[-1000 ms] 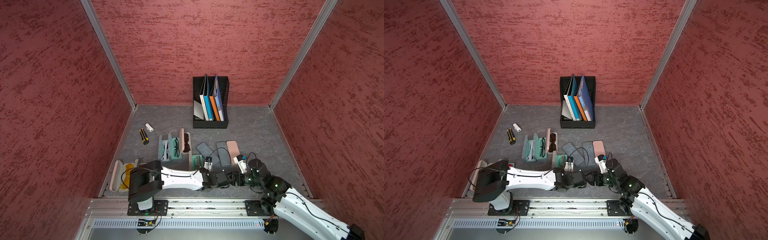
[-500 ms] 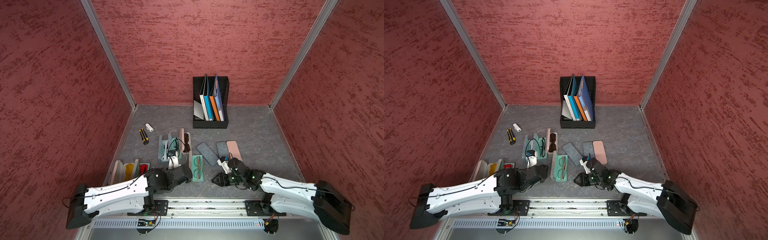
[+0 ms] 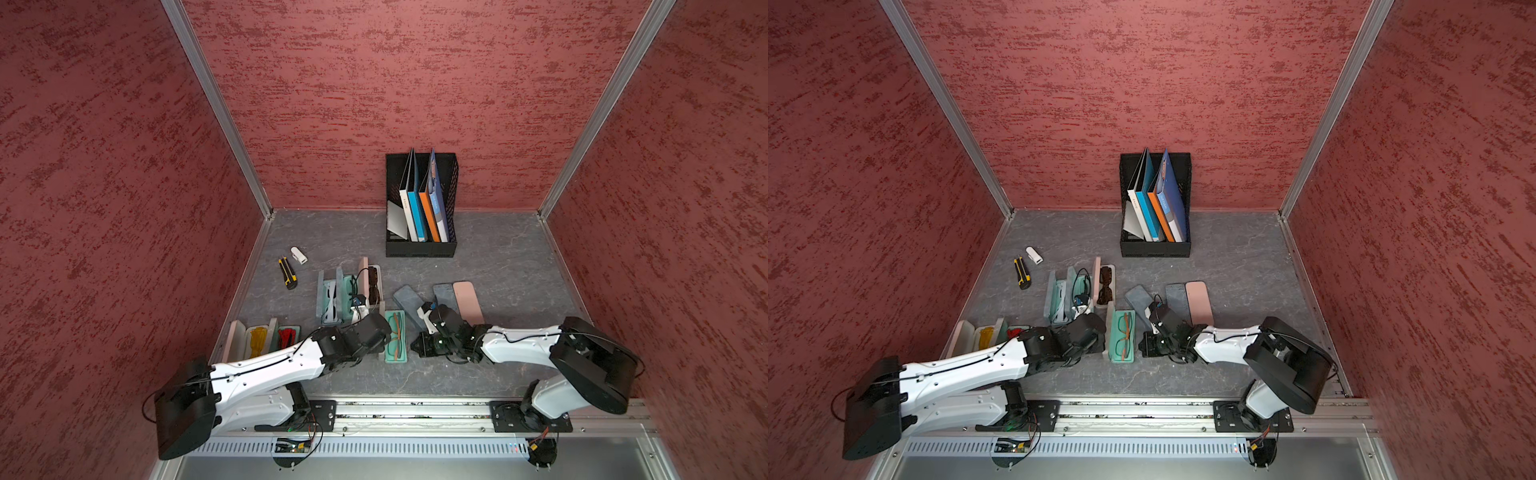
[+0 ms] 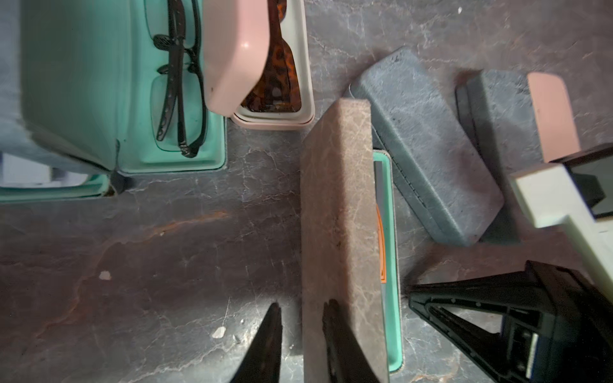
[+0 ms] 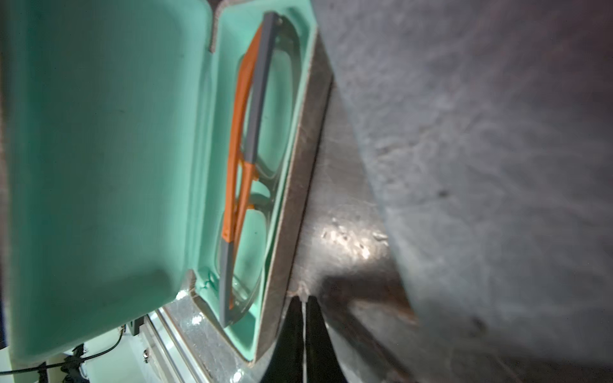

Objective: Close the glasses case
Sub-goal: Close the glasses case at the center of the board, then move the glasses case to the center of the board.

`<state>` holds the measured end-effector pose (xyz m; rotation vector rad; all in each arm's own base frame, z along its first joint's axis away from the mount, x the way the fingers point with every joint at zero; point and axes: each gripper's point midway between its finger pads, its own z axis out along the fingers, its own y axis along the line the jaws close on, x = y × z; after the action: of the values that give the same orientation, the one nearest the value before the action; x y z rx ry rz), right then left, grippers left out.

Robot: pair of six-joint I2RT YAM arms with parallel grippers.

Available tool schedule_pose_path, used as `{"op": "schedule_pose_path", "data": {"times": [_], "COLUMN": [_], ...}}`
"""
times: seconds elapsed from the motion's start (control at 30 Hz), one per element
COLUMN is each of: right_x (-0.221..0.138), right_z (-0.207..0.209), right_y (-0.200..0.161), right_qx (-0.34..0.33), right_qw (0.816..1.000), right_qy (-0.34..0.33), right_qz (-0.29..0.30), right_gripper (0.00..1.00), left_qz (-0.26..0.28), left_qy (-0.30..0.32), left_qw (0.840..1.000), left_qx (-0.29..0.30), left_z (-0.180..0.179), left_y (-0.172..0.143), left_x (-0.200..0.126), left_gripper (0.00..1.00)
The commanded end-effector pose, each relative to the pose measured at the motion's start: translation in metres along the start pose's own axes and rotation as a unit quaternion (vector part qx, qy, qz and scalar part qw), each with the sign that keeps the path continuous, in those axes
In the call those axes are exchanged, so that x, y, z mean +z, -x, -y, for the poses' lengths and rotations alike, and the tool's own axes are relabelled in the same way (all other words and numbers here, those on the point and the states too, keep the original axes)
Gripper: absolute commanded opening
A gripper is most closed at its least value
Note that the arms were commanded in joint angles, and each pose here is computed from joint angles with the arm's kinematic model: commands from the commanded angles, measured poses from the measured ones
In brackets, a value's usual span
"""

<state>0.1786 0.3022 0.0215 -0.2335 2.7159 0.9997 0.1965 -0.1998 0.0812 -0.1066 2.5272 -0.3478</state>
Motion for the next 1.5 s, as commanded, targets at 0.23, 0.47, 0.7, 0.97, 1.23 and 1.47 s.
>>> {"op": "schedule_pose_path", "data": {"times": [0.23,0.47,0.7,0.97,1.23,1.47], "right_x": [0.011,0.016,-0.014,-0.061,-0.088,-0.073], "right_z": [-0.009,-0.013,-0.016,-0.042,-0.023,-0.011], "right_y": [0.014,0.014,0.026,0.044,0.082,0.099], "right_qx": [-0.01,-0.009,-0.032,-0.082,-0.11,-0.139], "right_qw": [1.0,1.0,0.999,0.994,0.988,0.981], "right_qy": [0.008,0.023,-0.005,-0.012,-0.094,-0.136], "right_qz": [0.019,0.014,0.038,0.066,0.056,0.012], "right_gripper": [0.04,0.01,0.11,0.41,0.74,0.82], "left_qz": [-0.018,-0.043,-0.007,0.028,0.007,-0.002], "left_qy": [-0.055,-0.045,-0.021,-0.046,-0.017,0.005], "left_qw": [0.998,0.996,0.999,0.998,0.998,0.998], "left_qx": [0.033,0.064,0.035,0.045,0.065,0.064], "left_z": [0.046,0.062,0.04,0.041,0.033,0.038], "left_y": [-0.001,-0.019,-0.006,-0.011,-0.078,-0.09], "left_x": [0.019,0.036,0.015,-0.036,-0.032,-0.005], "left_gripper": [0.1,0.09,0.14,0.44,0.82,0.87]}}
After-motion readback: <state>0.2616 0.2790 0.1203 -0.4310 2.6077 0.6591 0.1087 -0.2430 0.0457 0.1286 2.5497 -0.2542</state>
